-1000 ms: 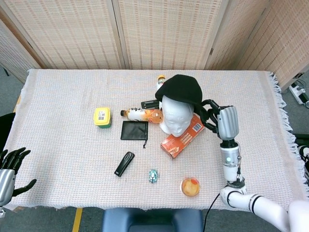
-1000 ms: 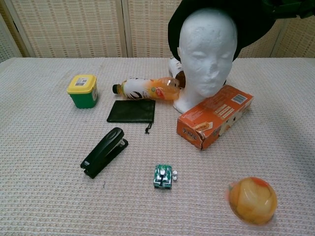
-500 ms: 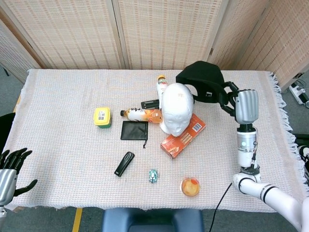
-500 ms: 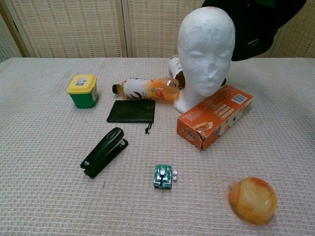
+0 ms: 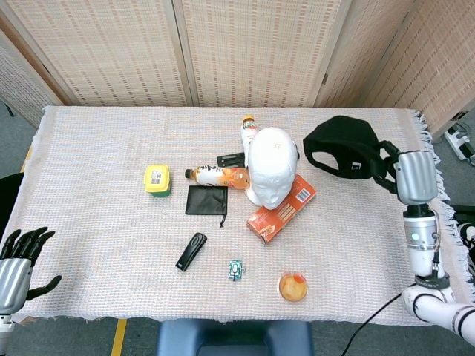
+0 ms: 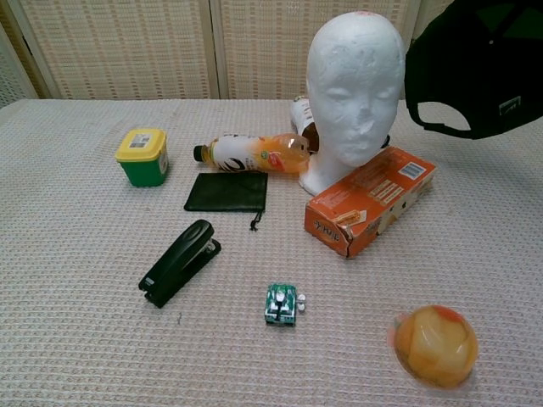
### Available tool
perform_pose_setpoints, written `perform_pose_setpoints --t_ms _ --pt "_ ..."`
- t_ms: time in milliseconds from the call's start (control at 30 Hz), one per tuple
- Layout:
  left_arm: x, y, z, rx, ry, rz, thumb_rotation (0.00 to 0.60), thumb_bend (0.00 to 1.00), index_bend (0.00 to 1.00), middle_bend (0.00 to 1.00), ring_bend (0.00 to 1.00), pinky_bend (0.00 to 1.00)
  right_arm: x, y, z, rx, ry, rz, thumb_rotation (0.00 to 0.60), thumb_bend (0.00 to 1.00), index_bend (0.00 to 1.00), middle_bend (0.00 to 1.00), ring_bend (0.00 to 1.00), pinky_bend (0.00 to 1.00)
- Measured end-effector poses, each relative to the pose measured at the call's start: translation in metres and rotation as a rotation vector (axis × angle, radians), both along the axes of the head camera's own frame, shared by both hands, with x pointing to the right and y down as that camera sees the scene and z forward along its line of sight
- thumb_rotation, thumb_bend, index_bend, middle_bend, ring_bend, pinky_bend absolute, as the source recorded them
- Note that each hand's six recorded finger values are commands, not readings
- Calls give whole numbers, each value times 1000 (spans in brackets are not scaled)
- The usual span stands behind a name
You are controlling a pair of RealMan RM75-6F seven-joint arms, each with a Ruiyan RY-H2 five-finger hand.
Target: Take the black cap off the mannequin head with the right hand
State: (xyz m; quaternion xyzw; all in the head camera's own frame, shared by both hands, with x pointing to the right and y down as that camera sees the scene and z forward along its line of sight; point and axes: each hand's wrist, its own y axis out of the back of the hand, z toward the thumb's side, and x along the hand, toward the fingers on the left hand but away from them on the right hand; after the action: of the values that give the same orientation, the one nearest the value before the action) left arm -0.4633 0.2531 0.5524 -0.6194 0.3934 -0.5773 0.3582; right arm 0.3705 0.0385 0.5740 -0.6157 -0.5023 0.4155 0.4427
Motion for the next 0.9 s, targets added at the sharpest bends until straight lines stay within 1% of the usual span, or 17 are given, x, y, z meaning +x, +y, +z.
perform_pose_setpoints --t_ms 133,267,400,467,567,600,667,700,733,767,800,833,900 --pt "0 0 0 -2 -1 0 600 211 187 162 155 93 8 19 1 -94 52 -33 600 921 779 1000 1000 1000" --pt "0 1 0 -5 -5 0 600 211 187 161 155 93 13 36 8 -187 101 -56 600 920 777 1000 1000 1000" --pt "3 1 2 -13 -3 4 600 210 187 161 155 93 15 44 23 -249 130 -63 600 916 766 1000 1000 1000" --pt "3 2 2 -14 -2 6 600 210 187 161 155 93 15 46 33 -275 144 -67 600 896 754 1000 1000 1000" --pt "4 1 2 -15 -4 5 600 210 187 161 155 93 14 48 50 -308 162 -70 600 791 684 982 986 1000" --pt "4 1 2 -15 -5 6 600 211 186 161 156 93 13 48 56 -319 167 -70 600 703 621 951 956 1000" --pt "4 1 1 -14 -7 6 600 211 187 161 155 93 13 48 68 -348 187 -69 600 478 457 863 863 1000" --pt "4 1 0 -14 -8 5 600 211 187 161 155 93 13 48 73 -363 197 -70 598 298 322 773 773 985" --pt "4 1 0 -14 -8 5 600 211 187 161 155 93 12 49 77 -380 208 -71 584 136 187 660 662 928" --pt "4 1 0 -14 -9 4 600 210 187 161 155 93 12 50 83 -404 224 -73 565 50 100 561 564 855" --pt "3 2 0 -15 -10 3 600 211 187 161 155 93 12 51 87 -423 236 -75 532 4 32 451 451 736" --pt "3 2 0 -16 -10 2 600 211 187 161 155 93 11 52 91 -442 247 -75 497 0 1 354 344 613" --pt "3 3 0 -16 -11 1 600 210 187 161 155 93 9 54 96 -479 256 -74 467 0 0 268 239 485"
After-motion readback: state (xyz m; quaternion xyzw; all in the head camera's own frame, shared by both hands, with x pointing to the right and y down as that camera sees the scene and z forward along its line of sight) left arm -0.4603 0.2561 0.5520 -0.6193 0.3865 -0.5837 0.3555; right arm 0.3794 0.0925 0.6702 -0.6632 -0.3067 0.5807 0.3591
